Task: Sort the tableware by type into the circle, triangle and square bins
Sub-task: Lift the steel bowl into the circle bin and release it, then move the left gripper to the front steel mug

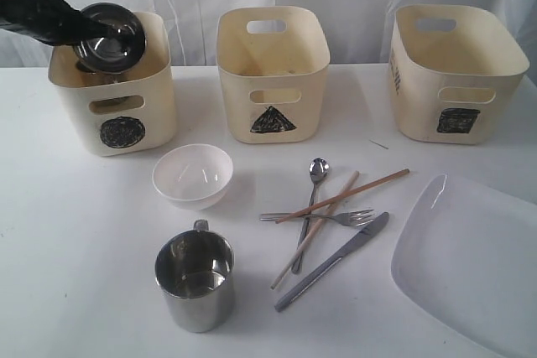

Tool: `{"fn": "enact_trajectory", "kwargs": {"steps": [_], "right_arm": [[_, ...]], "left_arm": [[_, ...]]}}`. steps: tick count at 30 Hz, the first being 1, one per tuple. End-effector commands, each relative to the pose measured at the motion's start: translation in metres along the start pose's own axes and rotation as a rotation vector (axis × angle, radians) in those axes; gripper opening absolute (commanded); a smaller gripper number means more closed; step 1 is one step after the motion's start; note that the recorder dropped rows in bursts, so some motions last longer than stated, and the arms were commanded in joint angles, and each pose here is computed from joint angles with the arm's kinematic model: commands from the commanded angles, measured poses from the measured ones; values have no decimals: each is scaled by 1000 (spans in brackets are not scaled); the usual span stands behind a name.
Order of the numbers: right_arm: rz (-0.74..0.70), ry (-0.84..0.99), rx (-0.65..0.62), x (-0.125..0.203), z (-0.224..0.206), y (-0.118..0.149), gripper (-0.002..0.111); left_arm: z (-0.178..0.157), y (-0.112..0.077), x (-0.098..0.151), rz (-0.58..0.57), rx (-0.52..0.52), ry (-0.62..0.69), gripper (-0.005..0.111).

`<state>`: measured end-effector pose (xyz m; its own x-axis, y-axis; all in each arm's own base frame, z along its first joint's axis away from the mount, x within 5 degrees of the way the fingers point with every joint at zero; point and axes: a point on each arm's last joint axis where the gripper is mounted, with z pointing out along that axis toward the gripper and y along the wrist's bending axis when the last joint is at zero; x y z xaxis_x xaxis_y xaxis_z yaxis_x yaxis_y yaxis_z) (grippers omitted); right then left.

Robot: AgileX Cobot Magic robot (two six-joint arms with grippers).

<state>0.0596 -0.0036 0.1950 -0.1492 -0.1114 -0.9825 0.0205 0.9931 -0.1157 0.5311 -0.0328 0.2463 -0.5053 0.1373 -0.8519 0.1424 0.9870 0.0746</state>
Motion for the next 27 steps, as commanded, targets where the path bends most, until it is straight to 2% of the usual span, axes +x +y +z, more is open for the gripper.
{"fn": "enact_trajectory", "kwargs": {"steps": [1, 9, 17, 22, 27], "right_arm": [[-5, -5, 5, 1, 0, 0, 0], [-5, -5, 5, 1, 0, 0, 0], [-5, -5, 5, 1, 0, 0, 0], [-5, -5, 5, 1, 0, 0, 0], [-5, -5, 5, 1, 0, 0, 0]], "left_arm": [[-9, -8, -12, -14, 13, -40, 40], [-24, -7, -24, -13, 16, -50, 42], [-57, -8, -44, -50, 43, -38, 42], [-84, -18, -49, -88, 141, 65, 42], [-113, -50, -52, 12, 370, 136, 41]]}}
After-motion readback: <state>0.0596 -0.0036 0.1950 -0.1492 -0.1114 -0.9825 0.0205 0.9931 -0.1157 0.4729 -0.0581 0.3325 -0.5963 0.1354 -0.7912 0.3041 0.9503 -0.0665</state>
